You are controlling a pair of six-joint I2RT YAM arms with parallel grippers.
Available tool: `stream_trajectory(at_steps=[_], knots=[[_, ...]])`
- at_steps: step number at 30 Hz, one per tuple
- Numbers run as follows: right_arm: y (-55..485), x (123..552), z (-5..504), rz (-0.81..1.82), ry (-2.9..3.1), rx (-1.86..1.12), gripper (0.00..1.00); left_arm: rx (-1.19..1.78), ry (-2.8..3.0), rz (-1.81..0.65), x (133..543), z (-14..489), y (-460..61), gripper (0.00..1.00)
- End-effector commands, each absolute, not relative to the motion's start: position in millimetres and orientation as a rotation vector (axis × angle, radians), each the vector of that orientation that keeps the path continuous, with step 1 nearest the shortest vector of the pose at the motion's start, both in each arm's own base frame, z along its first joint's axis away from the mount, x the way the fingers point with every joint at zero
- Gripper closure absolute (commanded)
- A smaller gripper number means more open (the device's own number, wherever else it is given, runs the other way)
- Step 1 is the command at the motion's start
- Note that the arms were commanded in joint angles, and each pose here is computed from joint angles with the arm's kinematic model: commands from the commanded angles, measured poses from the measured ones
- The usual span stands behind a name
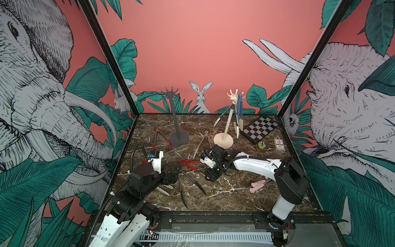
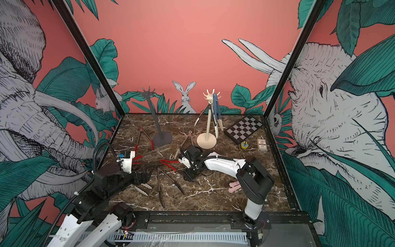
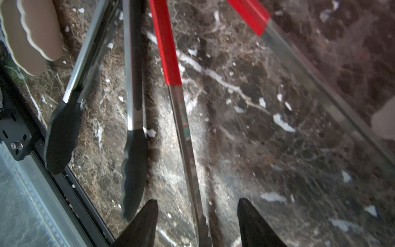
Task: Hang food tongs on kitchen utensil racks
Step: Pick up the food tongs from the center of the board.
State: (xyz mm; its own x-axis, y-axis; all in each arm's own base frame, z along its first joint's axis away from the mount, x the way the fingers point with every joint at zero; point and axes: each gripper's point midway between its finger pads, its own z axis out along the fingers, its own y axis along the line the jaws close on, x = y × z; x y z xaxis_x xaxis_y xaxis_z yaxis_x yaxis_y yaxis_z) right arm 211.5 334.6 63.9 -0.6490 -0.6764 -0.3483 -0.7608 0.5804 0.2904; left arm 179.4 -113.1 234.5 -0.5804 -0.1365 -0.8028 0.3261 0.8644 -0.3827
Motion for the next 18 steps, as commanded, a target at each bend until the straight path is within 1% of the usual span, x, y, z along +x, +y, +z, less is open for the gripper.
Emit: stream_trajectory(at_steps=[1,5,9,14,18], knots=[[355,224,71,0.632,2.548,-1.202,0.45,0.152,2.074,-0.609,171,247,-106,0.06],[359,228,61,0.607,2.572,-1.213,0.53,0.155,2.050,-0.616,167,251,-104,0.06],[358,229,54,0.585,2.578,-1.229,0.58,0.152,2.043,-0.604,165,252,-100,0.06],[358,224,52,0.592,2.569,-1.263,0.72,0.150,2.035,-0.602,164,251,-99,0.06],[358,220,51,0.607,2.559,-1.278,0.76,0.147,2.039,-0.600,164,248,-99,0.06]])
